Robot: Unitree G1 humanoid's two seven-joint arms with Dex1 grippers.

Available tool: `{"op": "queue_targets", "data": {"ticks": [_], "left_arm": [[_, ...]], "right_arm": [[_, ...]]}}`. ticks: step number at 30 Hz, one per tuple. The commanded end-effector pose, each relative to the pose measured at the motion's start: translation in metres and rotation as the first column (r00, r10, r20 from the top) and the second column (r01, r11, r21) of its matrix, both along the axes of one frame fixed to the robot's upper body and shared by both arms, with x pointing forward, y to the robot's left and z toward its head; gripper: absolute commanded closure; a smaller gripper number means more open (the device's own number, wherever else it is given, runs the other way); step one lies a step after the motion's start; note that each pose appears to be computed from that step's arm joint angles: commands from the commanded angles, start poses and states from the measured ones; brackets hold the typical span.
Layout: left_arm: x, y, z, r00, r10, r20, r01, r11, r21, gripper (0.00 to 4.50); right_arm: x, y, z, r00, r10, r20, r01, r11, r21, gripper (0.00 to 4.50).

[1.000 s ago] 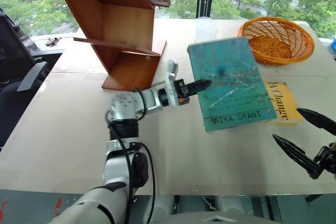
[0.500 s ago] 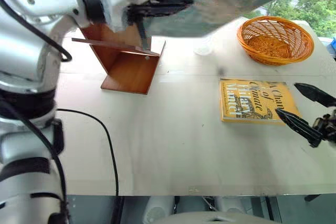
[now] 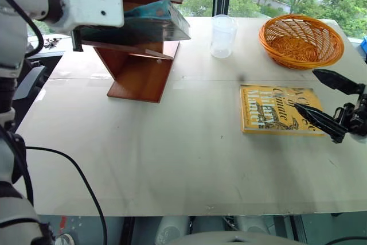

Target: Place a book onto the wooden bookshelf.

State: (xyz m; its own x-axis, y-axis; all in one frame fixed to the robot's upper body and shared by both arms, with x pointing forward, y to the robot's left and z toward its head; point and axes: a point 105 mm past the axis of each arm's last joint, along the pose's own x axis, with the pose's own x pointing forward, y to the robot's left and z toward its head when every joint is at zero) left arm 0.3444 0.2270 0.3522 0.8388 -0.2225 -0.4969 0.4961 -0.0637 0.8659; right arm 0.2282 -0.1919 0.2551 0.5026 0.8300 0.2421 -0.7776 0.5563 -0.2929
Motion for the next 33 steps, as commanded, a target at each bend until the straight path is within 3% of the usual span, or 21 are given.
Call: {"op": "queue_targets", "data": {"ticks": [1, 4, 7, 10, 12, 14, 16, 18, 21, 24, 27, 28, 30, 33], "left_arm": [[-0.003, 0.021, 0.002, 0.997, 0.078, 0.014, -0.079, 0.995, 0.056, 4.48], [0.003, 0.015, -0.018, 0.999, 0.035, -0.027, -0.033, 0.997, 0.073, 4.48], [-0.009, 0.005, -0.019, 0.996, -0.041, -0.079, 0.037, 0.998, -0.046, 3.32], [-0.02, 0.019, 0.004, 0.999, -0.035, 0.012, 0.036, 0.989, -0.14, 1.98], [-0.037, 0.011, 0.008, 0.992, -0.123, -0.032, 0.111, 0.96, -0.259, 0.96], [-0.055, 0.007, 0.017, 0.977, -0.207, -0.044, 0.175, 0.906, -0.385, 0.96], [-0.076, 0.005, 0.028, 0.965, -0.235, -0.112, 0.129, 0.806, -0.578, 0.96], [-0.111, -0.024, 0.024, 0.877, -0.408, -0.254, 0.105, 0.679, -0.727, 0.96], [-0.134, -0.064, 0.009, 0.733, -0.594, -0.331, 0.084, 0.562, -0.823, 0.96], [-0.129, -0.095, -0.03, 0.68, -0.664, -0.311, 0.053, 0.468, -0.882, 0.96], [-0.115, -0.115, -0.083, 0.736, -0.63, -0.249, 0.009, 0.377, -0.926, 0.96], [-0.117, -0.12, -0.095, 0.721, -0.646, -0.25, -0.021, 0.341, -0.94, 0.96], [-0.122, -0.126, -0.105, 0.699, -0.67, -0.251, -0.05, 0.305, -0.951, 0.96], [-0.096, -0.13, -0.14, 0.77, -0.59, -0.242, -0.166, 0.18, -0.97, 0.96]], "right_arm": [[-0.004, 0.001, 0.009, 0.999, 0.02, 0.037, -0.02, 1.0, -0.008, 0.0], [-0.003, 0.004, 0.004, 0.999, 0.034, 0.024, -0.033, 0.999, -0.007, 0.0], [-0.007, 0.008, 0.004, 0.998, 0.063, 0.016, -0.063, 0.998, -0.01, 0.0], [-0.011, 0.007, 0.006, 0.997, 0.073, 0.013, -0.072, 0.997, -0.022, 0.0], [-0.011, 0.006, 0.007, 0.997, 0.075, 0.011, -0.074, 0.997, -0.027, 0.0], [-0.01, 0.006, 0.009, 0.997, 0.077, 0.011, -0.077, 0.997, -0.028, 0.0], [-0.01, 0.005, 0.008, 0.997, 0.08, 0.001, -0.08, 0.996, -0.031, 0.0], [-0.009, 0.005, 0.008, 0.996, 0.083, -0.009, -0.083, 0.996, -0.034, 0.0], [-0.008, 0.003, 0.009, 0.996, 0.084, -0.022, -0.085, 0.996, -0.042, 0.0], [-0.008, 0.0, 0.009, 0.996, 0.082, -0.037, -0.084, 0.995, -0.053, 0.0], [-0.008, -0.005, 0.007, 0.997, 0.058, -0.052, -0.062, 0.996, -0.067, 0.0], [-0.009, -0.006, 0.007, 0.997, 0.051, -0.055, -0.055, 0.996, -0.066, 0.0], [-0.01, -0.009, 0.008, 0.997, 0.045, -0.057, -0.049, 0.997, -0.063, 0.0], [-0.012, -0.011, 0.006, 0.998, 0.02, -0.064, -0.024, 0.998, -0.066, 0.0]]}}
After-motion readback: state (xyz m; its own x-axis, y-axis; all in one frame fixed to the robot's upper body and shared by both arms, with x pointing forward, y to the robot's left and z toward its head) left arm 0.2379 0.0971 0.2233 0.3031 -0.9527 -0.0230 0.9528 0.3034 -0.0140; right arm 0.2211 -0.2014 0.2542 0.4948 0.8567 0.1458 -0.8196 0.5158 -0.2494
